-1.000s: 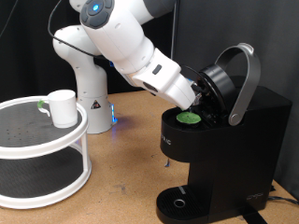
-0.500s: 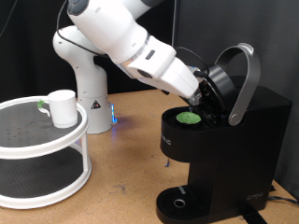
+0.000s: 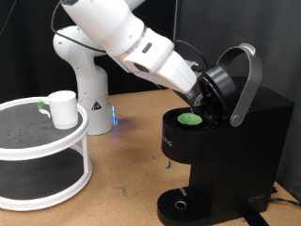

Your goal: Make a cup of coffee with the keurig machine

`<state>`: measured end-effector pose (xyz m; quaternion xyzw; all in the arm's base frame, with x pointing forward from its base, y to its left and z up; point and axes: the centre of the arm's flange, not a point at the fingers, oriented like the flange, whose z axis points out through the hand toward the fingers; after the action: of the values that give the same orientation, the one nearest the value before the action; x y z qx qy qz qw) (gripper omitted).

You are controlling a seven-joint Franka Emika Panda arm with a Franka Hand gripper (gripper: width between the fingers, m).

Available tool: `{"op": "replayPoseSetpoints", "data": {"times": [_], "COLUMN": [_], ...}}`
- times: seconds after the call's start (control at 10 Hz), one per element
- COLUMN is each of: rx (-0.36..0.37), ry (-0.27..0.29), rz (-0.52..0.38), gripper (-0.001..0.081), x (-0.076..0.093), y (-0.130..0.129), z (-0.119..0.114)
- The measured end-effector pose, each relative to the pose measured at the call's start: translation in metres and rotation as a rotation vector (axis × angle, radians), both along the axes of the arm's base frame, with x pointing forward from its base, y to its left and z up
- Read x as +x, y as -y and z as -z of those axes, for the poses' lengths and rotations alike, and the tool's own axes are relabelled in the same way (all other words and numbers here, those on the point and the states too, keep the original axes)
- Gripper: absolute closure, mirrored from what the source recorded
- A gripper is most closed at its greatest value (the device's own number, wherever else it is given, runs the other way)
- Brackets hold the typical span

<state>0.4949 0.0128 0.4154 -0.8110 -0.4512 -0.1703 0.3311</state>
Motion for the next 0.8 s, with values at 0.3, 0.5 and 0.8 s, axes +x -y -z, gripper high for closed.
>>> {"op": "replayPoseSetpoints", "data": {"times": [0.3, 0.5, 0.8], "rx": [0.046, 0.105, 0.134], "ry": [0.048, 0.048, 0.042], "rz": [0.099, 0.109, 0.108], "gripper": [0.0001, 0.0001, 0.0001], "x": [0.008, 0.003, -0.004], "y": [0.007, 0.021, 0.046], "z": [-0.008, -0.028, -0.067]}}
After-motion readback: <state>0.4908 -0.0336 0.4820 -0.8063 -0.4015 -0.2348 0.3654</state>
